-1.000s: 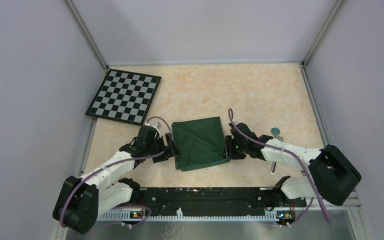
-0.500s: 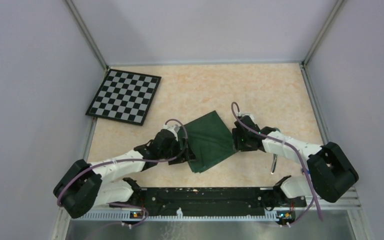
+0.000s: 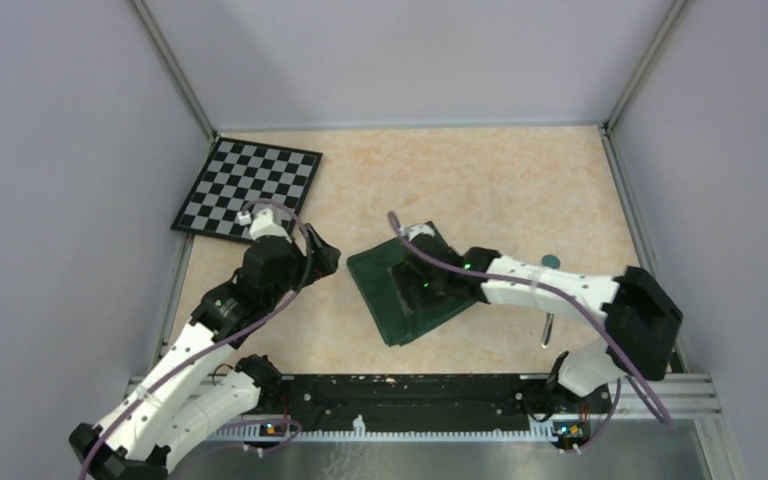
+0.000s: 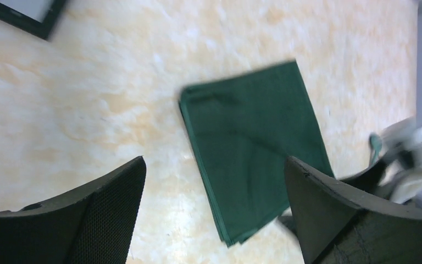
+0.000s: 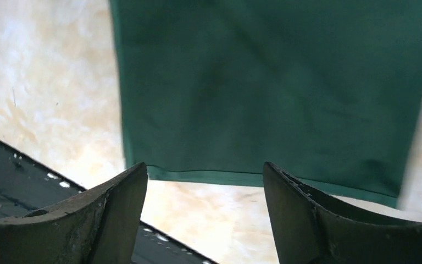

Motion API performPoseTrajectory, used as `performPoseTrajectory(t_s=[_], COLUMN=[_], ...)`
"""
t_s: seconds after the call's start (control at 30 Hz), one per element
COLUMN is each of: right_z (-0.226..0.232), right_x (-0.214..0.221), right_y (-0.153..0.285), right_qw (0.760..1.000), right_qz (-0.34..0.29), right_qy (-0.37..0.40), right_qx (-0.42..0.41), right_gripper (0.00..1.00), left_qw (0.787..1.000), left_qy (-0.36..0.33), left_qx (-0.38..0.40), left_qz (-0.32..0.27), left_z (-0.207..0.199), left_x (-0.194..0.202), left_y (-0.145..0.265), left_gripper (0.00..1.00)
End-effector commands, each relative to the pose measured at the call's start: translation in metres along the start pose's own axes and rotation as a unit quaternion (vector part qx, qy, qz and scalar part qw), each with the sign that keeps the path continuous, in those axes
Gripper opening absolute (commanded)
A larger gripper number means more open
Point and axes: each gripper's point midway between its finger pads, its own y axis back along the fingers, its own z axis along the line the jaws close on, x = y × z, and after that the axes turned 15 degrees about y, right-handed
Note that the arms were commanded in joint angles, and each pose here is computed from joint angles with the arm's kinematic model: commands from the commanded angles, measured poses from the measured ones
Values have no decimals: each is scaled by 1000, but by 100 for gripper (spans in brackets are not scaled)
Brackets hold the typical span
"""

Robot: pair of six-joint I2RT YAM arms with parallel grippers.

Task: Fold the napkin into a case and place the utensils inside
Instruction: Pick up the lower triangle-folded napkin from the center of the board.

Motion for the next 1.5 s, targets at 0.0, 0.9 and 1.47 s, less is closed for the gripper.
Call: performPoseTrajectory(t_s=[0.0, 0.9, 1.47], right_z=[75, 96, 83], right_x=[3, 59, 43], right_y=[-22, -72, -78], right_qw=[997, 979, 986], right_qz=[34, 195, 148], right_qy=[13, 60, 78], right_qx=[-61, 7, 27], right_gripper=[76, 58, 0], left_qw=[993, 984, 991], left_qy=[18, 8, -3], left_qx=[-35, 69, 55], left_qz=[-111, -165, -118], left_z=[9, 1, 1], left_x=[-53, -69, -50], left_y=[32, 79, 58], left_gripper=[99, 99, 99])
